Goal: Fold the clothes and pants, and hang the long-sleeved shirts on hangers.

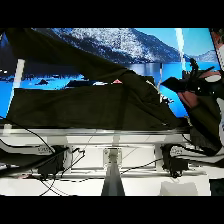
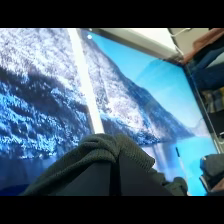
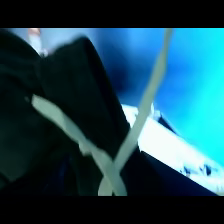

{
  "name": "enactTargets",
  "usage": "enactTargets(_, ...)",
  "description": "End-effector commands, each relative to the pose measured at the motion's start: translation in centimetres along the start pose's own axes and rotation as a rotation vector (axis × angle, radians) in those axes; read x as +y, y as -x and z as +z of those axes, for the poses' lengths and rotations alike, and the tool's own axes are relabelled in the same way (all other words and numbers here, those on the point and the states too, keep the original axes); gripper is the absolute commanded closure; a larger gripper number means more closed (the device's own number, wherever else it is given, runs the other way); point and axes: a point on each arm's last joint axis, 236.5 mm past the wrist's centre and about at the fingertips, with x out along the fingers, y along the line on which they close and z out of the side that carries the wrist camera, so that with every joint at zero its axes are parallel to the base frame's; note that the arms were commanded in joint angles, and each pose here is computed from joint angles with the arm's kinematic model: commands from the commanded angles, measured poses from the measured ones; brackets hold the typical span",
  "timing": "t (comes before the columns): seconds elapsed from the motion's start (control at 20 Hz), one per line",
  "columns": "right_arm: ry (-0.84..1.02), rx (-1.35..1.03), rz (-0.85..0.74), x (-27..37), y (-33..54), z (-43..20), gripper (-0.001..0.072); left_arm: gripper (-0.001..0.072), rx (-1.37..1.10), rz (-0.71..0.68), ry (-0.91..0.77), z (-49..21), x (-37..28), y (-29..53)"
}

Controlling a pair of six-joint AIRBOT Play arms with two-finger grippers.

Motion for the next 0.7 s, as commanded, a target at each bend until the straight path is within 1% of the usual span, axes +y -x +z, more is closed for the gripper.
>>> enactTargets(0.0, 0.06, -0.014, 0.074, 1.9, -2.3, 3.4, 0.0216, 0.0687, 0.016, 0.019, -0.001, -0.4, 0.4, -0.2)
enactTargets(0.05, 0.083, -0.003, 0.064, 1.9, -3.3, 3.9, 0.0216, 0.0687, 0.017, 0.017, -0.001, -0.4, 0.3, -0.3)
enactTargets(0.15, 0.028, 0.024, 0.064, 1.7, -5.1, 4.5, 0.0216, 0.0687, 0.02, 0.016, 0.001, -0.5, 0.4, -0.5)
enactTargets(0.35, -0.012, 0.155, 0.129, 1.7, -7.1, 2.2, 0.0217, 0.0687, 0.025, 0.015, 0.011, -0.7, 0.9, -0.7)
enactTargets(0.55, 0.007, 0.196, 0.13, 1.7, -7.3, 1.2, 0.0221, 0.0687, 0.034, 0.014, 0.029, -1.0, 1.7, -1.1)
enactTargets(0.65, 0.045, 0.222, 0.155, 2.5, -7.4, 0.5, 0.026, 0.0687, 0.037, 0.014, 0.034, -1.1, 1.9, -1.2)
